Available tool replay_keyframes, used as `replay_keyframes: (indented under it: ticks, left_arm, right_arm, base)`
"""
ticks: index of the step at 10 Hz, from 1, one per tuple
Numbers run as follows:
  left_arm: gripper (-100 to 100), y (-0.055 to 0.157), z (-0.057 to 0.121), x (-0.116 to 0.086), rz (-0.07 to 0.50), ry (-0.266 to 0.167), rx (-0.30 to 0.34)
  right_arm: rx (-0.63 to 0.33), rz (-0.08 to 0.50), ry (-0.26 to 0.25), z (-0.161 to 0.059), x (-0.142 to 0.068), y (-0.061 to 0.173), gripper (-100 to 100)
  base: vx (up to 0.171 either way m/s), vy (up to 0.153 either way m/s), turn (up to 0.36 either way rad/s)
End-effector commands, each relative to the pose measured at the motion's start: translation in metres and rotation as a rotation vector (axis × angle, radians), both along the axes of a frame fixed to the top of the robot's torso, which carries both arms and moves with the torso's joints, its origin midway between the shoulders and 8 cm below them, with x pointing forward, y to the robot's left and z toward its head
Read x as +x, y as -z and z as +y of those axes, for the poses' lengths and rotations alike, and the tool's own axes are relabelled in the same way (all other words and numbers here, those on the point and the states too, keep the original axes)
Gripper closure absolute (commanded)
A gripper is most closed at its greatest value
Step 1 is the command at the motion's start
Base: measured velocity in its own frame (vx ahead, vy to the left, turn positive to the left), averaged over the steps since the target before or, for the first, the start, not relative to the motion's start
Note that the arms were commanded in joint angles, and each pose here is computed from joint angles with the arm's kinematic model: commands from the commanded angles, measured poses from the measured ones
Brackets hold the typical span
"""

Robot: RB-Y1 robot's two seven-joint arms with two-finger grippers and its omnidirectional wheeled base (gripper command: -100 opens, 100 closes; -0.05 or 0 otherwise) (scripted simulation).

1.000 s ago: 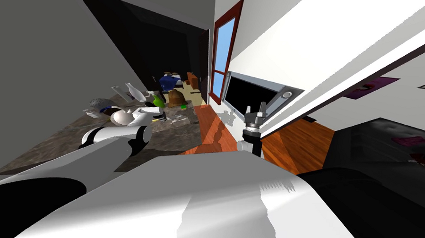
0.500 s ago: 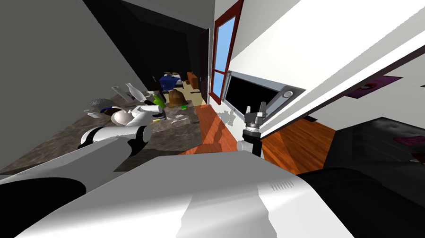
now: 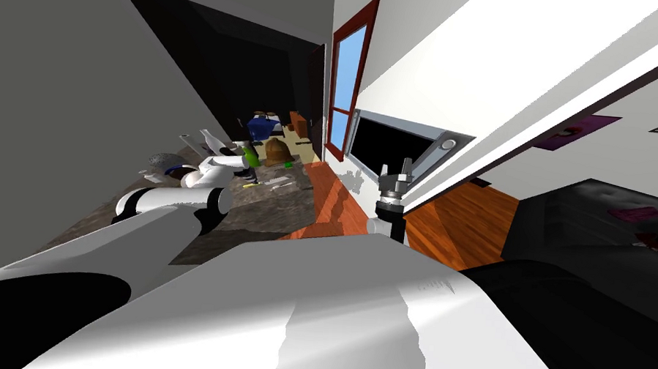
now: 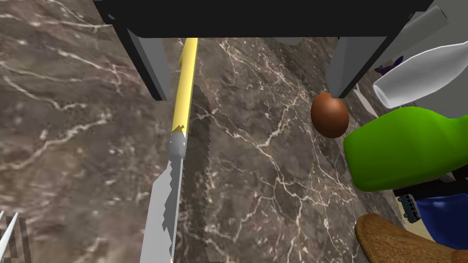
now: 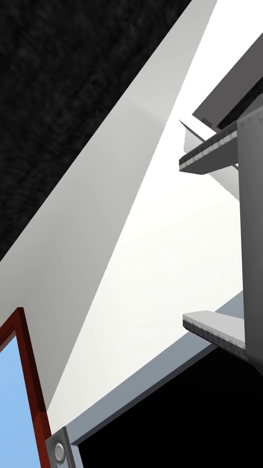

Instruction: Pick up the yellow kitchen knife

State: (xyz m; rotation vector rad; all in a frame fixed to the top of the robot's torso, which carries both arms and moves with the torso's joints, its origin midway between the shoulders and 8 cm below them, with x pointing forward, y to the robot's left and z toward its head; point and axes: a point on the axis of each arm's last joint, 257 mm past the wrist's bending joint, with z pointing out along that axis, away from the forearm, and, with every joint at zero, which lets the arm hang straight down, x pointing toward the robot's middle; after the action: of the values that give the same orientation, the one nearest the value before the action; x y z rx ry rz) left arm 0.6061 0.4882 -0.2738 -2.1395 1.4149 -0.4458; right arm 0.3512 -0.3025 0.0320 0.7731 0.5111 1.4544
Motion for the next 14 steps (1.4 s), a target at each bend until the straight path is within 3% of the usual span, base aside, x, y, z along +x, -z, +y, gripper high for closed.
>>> replay_keyframes:
  ticks: [1,14]
  left_arm:
    - [-100,-0.005,-0.007,-0.001,0.022,-0.009,-0.028]
    - [-100,-0.026,-0.056,-0.027,0.201,-0.073,-0.225]
  right_arm:
    - [0.0,0.0,0.0,0.0,0.0,0.0,0]
    - [0.0,0.0,0.0,0.0,0.0,0.0,0]
  base:
    - [-0.027,0.117,-0.008]
    - [-0.015,0.102,-0.015]
